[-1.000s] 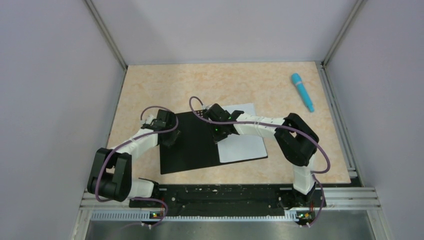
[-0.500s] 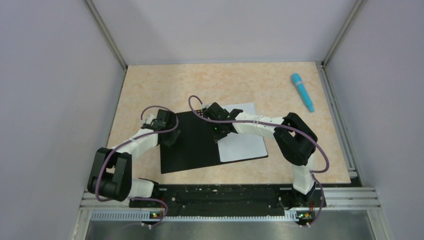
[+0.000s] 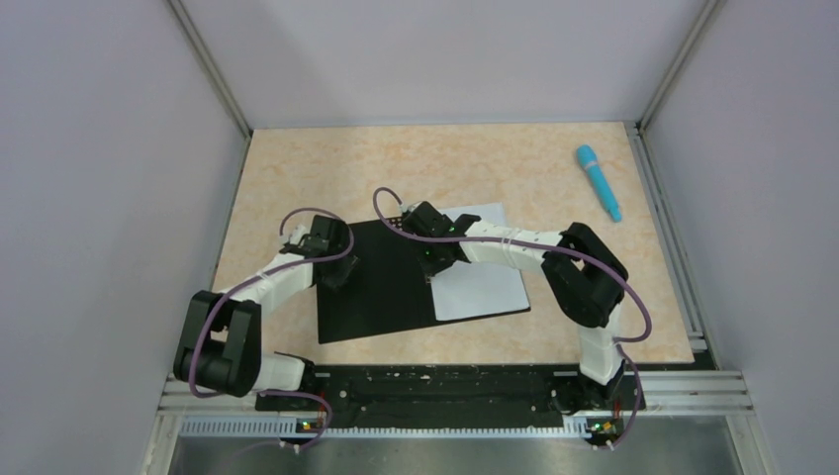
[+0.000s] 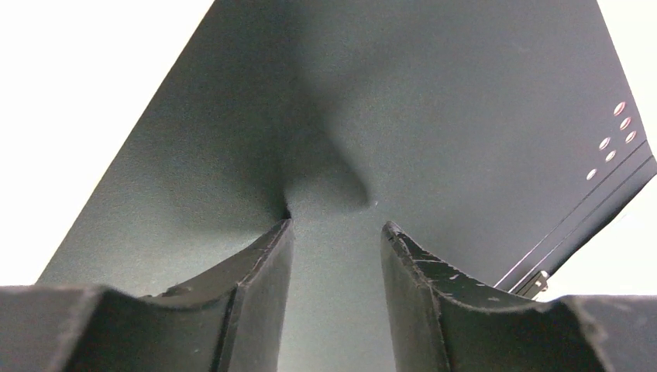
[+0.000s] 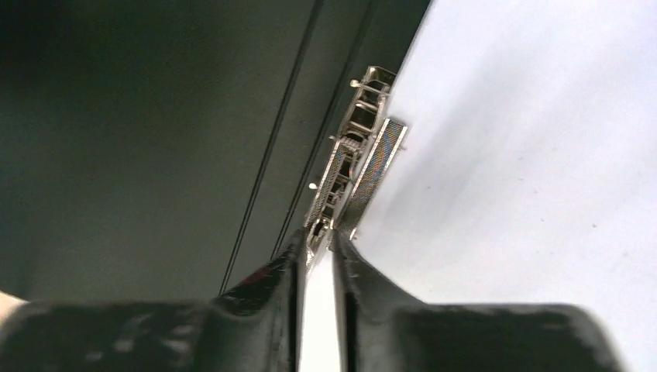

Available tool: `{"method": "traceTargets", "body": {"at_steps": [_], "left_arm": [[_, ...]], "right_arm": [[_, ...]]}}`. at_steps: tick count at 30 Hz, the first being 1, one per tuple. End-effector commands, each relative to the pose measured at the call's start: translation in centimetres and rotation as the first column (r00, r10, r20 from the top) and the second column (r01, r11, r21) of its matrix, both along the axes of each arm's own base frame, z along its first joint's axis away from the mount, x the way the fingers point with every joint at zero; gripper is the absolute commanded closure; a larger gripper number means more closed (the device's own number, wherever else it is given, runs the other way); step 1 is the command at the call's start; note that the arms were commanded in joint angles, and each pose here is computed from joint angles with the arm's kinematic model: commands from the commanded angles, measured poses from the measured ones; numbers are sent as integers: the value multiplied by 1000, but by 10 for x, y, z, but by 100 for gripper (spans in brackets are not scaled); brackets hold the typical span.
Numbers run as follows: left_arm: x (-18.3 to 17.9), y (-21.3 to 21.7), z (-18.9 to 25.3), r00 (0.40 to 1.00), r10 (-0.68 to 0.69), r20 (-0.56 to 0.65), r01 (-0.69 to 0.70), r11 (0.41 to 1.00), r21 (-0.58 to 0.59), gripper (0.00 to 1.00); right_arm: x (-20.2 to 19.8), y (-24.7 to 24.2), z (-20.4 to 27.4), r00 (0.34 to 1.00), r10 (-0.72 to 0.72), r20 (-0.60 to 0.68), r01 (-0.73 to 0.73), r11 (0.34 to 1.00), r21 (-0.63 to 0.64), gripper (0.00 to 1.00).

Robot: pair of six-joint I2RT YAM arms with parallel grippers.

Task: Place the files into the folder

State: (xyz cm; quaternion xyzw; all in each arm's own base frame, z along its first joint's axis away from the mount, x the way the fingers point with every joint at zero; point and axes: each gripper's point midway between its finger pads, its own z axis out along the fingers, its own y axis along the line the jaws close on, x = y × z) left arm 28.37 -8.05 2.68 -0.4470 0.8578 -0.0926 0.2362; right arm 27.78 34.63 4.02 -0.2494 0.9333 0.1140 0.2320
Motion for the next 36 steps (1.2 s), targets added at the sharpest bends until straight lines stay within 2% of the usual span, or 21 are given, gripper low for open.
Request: {"method": "traceTargets", "body": {"at_steps": [1,6,7,9,14,20,24,32,36], "left_arm": [[-19,3,-14,993,-54,-103,58,998,35,47],[1,6,21,993,-116,5,115,991,75,33],[4,8,30,991,-126,35,123,989,85,27],[10,13,46,985,-147,93,137,984,111,20],[18,25,76,963,-191,190,163,975,153,15],[17,37,81,954,-218,205,191,971,144,15],[13,42,80,956,-215,201,189,972,139,15],[7,54,71,965,-205,165,179,971,159,15],[6,59,68,967,-191,171,164,974,159,16]], "right_arm": [[25,-2,33,991,-59,117,58,998,16,73],[28,-5,22,986,-84,141,89,996,-31,55],[29,-4,22,985,-86,149,92,995,-33,53],[31,-1,20,983,-85,161,92,995,-36,51],[30,9,23,977,-72,199,83,995,-47,52],[27,13,13,975,-65,212,83,994,-75,57],[27,15,10,973,-67,222,87,993,-81,68],[21,17,-6,972,-43,232,79,986,-149,81],[14,17,-18,976,-33,217,73,982,-175,81]]}}
